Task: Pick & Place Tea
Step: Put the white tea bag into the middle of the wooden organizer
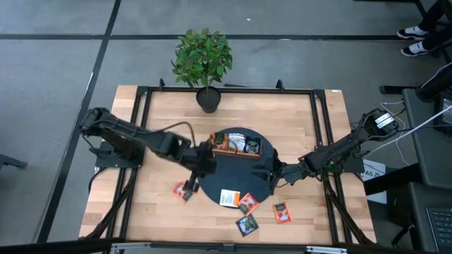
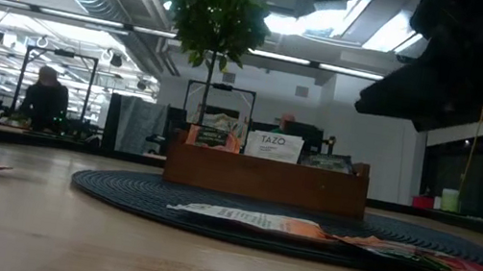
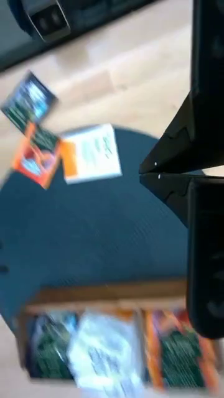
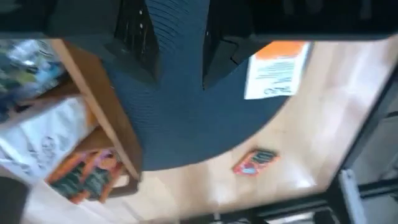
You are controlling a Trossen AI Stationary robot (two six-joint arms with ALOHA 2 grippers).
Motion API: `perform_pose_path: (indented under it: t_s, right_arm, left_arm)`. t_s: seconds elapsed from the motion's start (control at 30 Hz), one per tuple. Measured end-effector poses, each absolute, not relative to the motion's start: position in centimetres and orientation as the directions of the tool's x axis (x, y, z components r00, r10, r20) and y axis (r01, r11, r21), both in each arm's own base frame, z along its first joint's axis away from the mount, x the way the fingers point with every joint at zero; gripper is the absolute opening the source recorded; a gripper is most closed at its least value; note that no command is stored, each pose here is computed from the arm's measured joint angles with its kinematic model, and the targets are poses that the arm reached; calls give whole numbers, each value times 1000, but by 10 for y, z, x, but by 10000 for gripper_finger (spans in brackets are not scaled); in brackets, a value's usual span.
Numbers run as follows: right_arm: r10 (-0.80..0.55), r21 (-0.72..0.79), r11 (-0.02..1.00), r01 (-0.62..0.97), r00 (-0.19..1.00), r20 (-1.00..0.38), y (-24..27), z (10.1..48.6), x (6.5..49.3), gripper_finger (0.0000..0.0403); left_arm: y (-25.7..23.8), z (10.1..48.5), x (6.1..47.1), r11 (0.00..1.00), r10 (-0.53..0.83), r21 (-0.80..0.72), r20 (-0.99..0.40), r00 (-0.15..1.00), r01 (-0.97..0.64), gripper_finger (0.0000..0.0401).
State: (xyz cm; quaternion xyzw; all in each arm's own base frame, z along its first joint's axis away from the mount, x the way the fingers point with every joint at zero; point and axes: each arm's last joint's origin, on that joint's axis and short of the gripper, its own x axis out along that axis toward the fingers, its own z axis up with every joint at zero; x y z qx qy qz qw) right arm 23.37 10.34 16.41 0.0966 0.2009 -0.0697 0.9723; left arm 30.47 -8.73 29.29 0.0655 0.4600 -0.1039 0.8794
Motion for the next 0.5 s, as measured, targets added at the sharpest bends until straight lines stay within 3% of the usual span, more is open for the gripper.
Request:
perform_pose_path:
  t_s: [0.3,0.5]
  right_arm:
    - [26,147,989,33,922,-387,127,196,247,13]
    - [59,157,988,13,894,-445,152,198,259,7]
  left_arm:
    - [-130,248,288,974,-175,-31,-733,657,225,2]
    - [-147,238,284,965,-237,-65,-639,732,255,3]
